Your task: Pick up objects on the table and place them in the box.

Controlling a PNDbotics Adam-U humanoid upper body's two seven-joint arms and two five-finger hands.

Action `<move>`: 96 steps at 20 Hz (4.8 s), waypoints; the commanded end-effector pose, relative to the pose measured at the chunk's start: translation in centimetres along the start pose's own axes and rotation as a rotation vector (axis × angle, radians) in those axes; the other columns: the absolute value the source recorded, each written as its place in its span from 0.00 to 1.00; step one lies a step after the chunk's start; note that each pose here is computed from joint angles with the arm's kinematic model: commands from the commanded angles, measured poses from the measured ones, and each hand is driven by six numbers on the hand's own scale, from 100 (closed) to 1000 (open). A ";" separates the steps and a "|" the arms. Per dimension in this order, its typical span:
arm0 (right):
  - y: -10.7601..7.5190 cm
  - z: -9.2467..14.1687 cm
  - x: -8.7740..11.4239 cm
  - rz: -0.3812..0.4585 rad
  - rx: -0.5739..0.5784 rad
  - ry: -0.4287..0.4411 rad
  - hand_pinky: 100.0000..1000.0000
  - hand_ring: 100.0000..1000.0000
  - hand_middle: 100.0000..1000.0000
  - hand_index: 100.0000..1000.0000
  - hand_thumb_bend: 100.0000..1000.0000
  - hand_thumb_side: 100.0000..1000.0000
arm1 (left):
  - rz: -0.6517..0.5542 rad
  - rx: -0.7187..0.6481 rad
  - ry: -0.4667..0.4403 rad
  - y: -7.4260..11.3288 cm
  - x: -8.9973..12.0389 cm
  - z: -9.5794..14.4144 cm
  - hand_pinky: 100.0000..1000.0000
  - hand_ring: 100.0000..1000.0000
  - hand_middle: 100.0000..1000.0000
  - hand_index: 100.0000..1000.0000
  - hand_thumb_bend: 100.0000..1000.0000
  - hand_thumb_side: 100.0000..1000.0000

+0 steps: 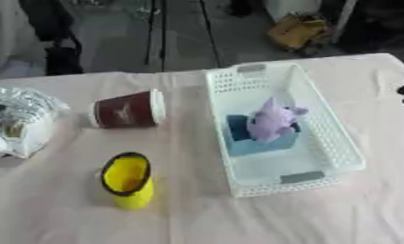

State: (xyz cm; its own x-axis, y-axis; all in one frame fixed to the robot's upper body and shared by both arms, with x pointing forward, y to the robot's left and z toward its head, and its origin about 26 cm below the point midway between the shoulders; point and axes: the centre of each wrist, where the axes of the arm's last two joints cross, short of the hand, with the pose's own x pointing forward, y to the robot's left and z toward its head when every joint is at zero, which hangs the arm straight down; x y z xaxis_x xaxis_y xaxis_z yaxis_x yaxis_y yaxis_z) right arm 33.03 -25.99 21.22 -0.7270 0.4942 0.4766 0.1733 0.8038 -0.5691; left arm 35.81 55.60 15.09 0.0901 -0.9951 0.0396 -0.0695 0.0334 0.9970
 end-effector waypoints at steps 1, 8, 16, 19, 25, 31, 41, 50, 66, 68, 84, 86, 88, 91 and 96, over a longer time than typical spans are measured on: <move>-1.1 -0.5 0.6 0.022 -0.013 -0.036 0.52 0.59 0.76 0.89 0.00 0.54 | -0.110 -0.025 0.033 2.3 -1.4 0.5 0.82 0.79 0.75 0.83 0.81 0.19; -1.1 -0.5 0.6 0.021 -0.017 -0.033 0.52 0.59 0.76 0.89 0.00 0.55 | -0.272 -0.201 0.081 0.5 -0.8 0.3 0.72 0.60 0.47 0.58 0.90 0.14; -1.1 -0.5 0.6 0.020 -0.020 -0.032 0.52 0.59 0.76 0.89 0.00 0.55 | -0.357 -0.059 0.097 -0.8 -0.1 0.1 0.60 0.51 0.41 0.50 0.98 0.16; -1.1 -0.5 0.6 0.018 -0.021 -0.032 0.52 0.59 0.76 0.89 0.00 0.55 | -0.354 0.108 0.124 -0.7 0.4 -0.2 0.42 0.39 0.31 0.41 1.00 0.06; -1.1 -0.5 0.6 0.016 -0.022 -0.031 0.52 0.59 0.76 0.89 0.00 0.55 | -0.323 0.309 0.182 -2.2 0.9 -0.3 0.19 0.20 0.11 0.21 0.68 0.00; -1.1 -0.5 0.6 0.015 -0.021 -0.031 0.52 0.59 0.76 0.89 0.00 0.56 | -0.265 0.295 0.183 -2.7 0.8 -0.2 0.00 0.07 0.00 0.08 0.44 0.00; -1.0 0.0 0.2 0.018 -0.018 -0.011 0.52 0.59 0.76 0.89 0.00 0.55 | 0.127 0.082 0.190 1.6 -0.6 -0.3 0.00 0.02 0.00 0.05 0.43 0.00; -0.9 0.4 -0.1 0.023 -0.015 0.007 0.52 0.59 0.76 0.89 0.00 0.55 | 0.320 0.147 0.111 6.6 -0.4 -0.5 0.00 0.02 0.00 0.05 0.39 0.00; -0.6 0.5 -0.1 0.015 -0.005 0.009 0.52 0.59 0.76 0.89 0.00 0.53 | 0.410 0.090 -0.431 12.4 12.6 -4.7 0.00 0.03 0.00 0.06 0.25 0.00; -0.5 0.4 -0.1 0.012 -0.003 0.005 0.52 0.59 0.76 0.89 0.00 0.53 | 0.425 0.064 -0.488 12.1 14.7 -5.5 0.00 0.04 0.00 0.06 0.22 0.00; 0.0 -0.7 0.9 -0.020 0.021 -0.052 0.52 0.59 0.76 0.89 0.00 0.53 | 0.241 0.041 -0.771 10.2 27.3 -8.4 0.00 0.05 0.00 0.07 0.29 0.00; 0.1 -0.8 1.0 -0.023 0.024 -0.056 0.52 0.59 0.76 0.89 0.00 0.53 | 0.183 0.104 -0.801 10.4 28.4 -8.4 0.00 0.05 0.00 0.07 0.31 0.00; 0.2 -0.9 1.1 -0.027 0.028 -0.062 0.52 0.59 0.76 0.89 0.00 0.53 | 0.147 0.171 -0.838 10.6 29.5 -8.3 0.00 0.06 0.00 0.07 0.33 0.00; 0.2 -1.0 1.2 -0.032 0.034 -0.071 0.52 0.59 0.76 0.89 0.00 0.53 | 0.118 0.229 -0.876 10.3 30.3 -8.4 0.02 0.06 0.00 0.08 0.31 0.00; 0.5 -1.4 1.6 -0.046 0.043 -0.091 0.52 0.59 0.76 0.89 0.00 0.53 | 0.102 0.253 -1.018 8.9 32.3 -8.4 0.04 0.07 0.00 0.08 0.29 0.00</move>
State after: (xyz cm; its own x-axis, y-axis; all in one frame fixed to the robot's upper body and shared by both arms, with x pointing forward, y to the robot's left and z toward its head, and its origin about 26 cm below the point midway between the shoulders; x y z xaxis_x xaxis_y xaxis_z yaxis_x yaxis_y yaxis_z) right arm 33.11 -24.49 21.64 -0.7684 0.4350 0.4695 0.1062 0.8100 -0.5767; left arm 46.52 24.93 24.23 -0.7799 -0.6257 -0.0166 -0.1989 0.2226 0.9544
